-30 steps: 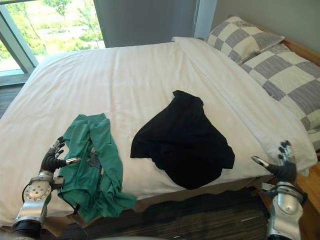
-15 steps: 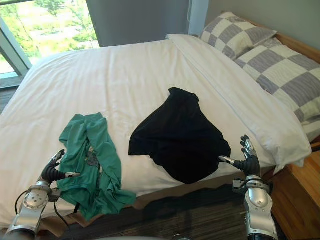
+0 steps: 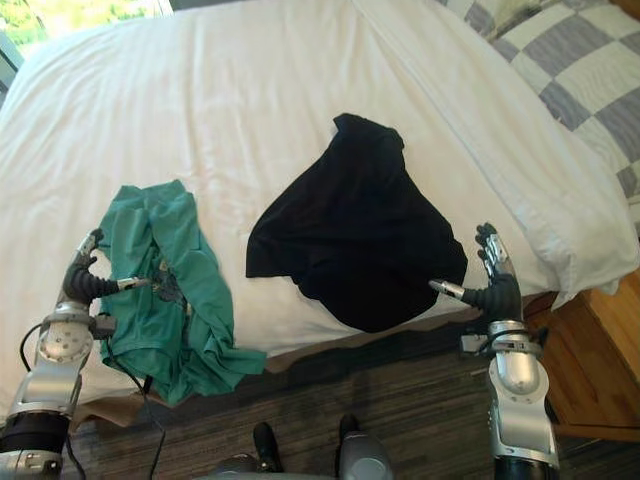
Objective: Tidy the bed and pick cloth on bed and put in laundry
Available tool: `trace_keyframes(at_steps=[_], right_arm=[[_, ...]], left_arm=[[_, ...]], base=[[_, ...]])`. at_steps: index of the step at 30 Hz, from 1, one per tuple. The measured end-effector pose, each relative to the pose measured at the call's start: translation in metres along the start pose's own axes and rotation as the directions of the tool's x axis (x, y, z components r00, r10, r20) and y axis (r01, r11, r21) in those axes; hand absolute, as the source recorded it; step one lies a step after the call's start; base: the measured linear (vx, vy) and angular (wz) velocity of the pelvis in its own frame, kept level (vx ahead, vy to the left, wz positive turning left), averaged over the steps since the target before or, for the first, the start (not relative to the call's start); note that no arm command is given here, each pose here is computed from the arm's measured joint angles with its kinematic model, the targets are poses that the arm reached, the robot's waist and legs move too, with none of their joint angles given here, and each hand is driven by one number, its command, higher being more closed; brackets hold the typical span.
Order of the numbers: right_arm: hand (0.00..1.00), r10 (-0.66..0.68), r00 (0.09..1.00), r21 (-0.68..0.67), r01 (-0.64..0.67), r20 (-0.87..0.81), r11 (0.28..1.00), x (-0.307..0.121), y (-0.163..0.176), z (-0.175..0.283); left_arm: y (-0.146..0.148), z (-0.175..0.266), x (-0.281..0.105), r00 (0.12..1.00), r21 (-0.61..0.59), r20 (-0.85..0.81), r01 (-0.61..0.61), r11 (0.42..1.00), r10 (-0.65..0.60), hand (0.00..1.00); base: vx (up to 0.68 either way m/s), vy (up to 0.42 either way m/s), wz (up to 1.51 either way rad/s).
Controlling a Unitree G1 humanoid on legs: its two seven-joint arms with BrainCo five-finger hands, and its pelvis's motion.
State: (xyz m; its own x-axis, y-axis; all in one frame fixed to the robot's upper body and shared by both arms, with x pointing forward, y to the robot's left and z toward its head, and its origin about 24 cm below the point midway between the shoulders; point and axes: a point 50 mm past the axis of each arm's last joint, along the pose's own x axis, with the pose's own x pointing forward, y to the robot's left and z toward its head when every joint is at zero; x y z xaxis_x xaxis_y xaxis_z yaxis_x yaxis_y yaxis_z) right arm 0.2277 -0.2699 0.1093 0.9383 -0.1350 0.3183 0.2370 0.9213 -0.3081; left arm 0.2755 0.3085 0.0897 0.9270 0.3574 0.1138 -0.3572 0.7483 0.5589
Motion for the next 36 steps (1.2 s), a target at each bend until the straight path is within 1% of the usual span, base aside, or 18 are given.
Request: trace_keyframes(at_steps=[5, 7, 9, 10, 15, 18, 19, 23, 26, 29, 31, 34, 36], right_arm=[[0.0, -0.003, 0.994, 0.005, 0.002, 0.111, 1.0, 0.011, 0.002, 0.024], [0.0, 0.018, 0.986, -0.005, -0.018, 0.169, 1.0, 0.015, 0.006, 0.037], [0.0, 0.025, 0.981, -0.013, -0.023, 0.193, 1.0, 0.02, 0.006, 0.042], [0.0, 0.019, 0.978, 0.003, -0.02, 0.209, 1.0, 0.022, 0.006, 0.045], [0.0, 0.017, 0.95, -0.007, -0.015, 0.313, 1.0, 0.029, 0.003, 0.068], [0.0, 0.013, 0.941, -0.005, -0.012, 0.339, 1.0, 0.032, 0.0, 0.075], [0.0, 0.012, 0.939, -0.006, -0.01, 0.343, 1.0, 0.032, 0.0, 0.076], [0.0, 0.008, 0.933, -0.004, -0.008, 0.359, 1.0, 0.034, 0.0, 0.079], [0.0, 0.001, 0.916, 0.005, -0.003, 0.401, 1.0, 0.04, 0.0, 0.089], [0.0, 0.02, 0.9, -0.009, -0.018, 0.435, 1.0, 0.047, 0.007, 0.098], [0.0, 0.057, 0.894, -0.035, -0.046, 0.445, 0.998, 0.052, 0.017, 0.102], [0.0, 0.114, 0.892, -0.097, -0.079, 0.438, 0.992, 0.058, 0.032, 0.105], [0.0, 0.133, 0.895, -0.147, -0.077, 0.425, 0.986, 0.061, 0.037, 0.105]], left_arm=[[-0.009, 0.025, 0.017, 1.0, -0.012, 0.024, -0.008, 1.0, 0.008, 0.0], [-0.008, 0.036, 0.027, 0.999, -0.024, 0.025, -0.041, 0.999, 0.042, 0.0], [-0.008, 0.042, 0.035, 0.998, -0.028, 0.013, -0.055, 0.998, 0.055, 0.0], [-0.007, 0.047, 0.04, 0.998, -0.031, 0.006, -0.07, 0.997, 0.07, 0.0], [-0.003, 0.058, 0.051, 0.994, -0.042, -0.016, -0.111, 0.993, 0.11, 0.0], [0.0, 0.065, 0.056, 0.992, -0.045, -0.03, -0.123, 0.991, 0.122, 0.0], [0.001, 0.067, 0.058, 0.992, -0.044, -0.041, -0.12, 0.992, 0.118, 1.0], [0.007, 0.063, 0.064, 0.994, -0.056, -0.094, -0.055, 0.997, 0.05, 1.0], [0.014, 0.054, 0.068, 0.991, -0.003, -0.133, 0.033, 0.999, -0.033, 1.0], [0.015, 0.047, 0.069, 0.983, -0.003, -0.159, 0.087, 0.996, -0.087, 1.0], [0.012, 0.04, 0.065, 0.983, -0.05, -0.147, 0.104, 0.993, -0.11, 1.0], [0.005, 0.022, 0.051, 0.985, -0.162, -0.081, 0.135, 0.977, -0.15, 1.0], [0.0, 0.018, 0.044, 0.988, -0.192, -0.026, 0.142, 0.971, -0.149, 1.0]], base=[[-0.02, -0.018, 0.0], [0.0, 0.0, 0.0], [0.02, 0.006, 0.09], [0.03, -0.006, 0.12], [-0.01, -0.037, 0.04], [-0.01, -0.009, -0.01], [0.0, 0.0, 0.0], [0.0, -0.003, -0.01], [-0.02, 0.005, -0.13], [-0.03, 0.021, -0.1], [-0.02, 0.017, -0.07], [0.0, 0.013, 0.0], [0.0, 0.02, 0.11]])
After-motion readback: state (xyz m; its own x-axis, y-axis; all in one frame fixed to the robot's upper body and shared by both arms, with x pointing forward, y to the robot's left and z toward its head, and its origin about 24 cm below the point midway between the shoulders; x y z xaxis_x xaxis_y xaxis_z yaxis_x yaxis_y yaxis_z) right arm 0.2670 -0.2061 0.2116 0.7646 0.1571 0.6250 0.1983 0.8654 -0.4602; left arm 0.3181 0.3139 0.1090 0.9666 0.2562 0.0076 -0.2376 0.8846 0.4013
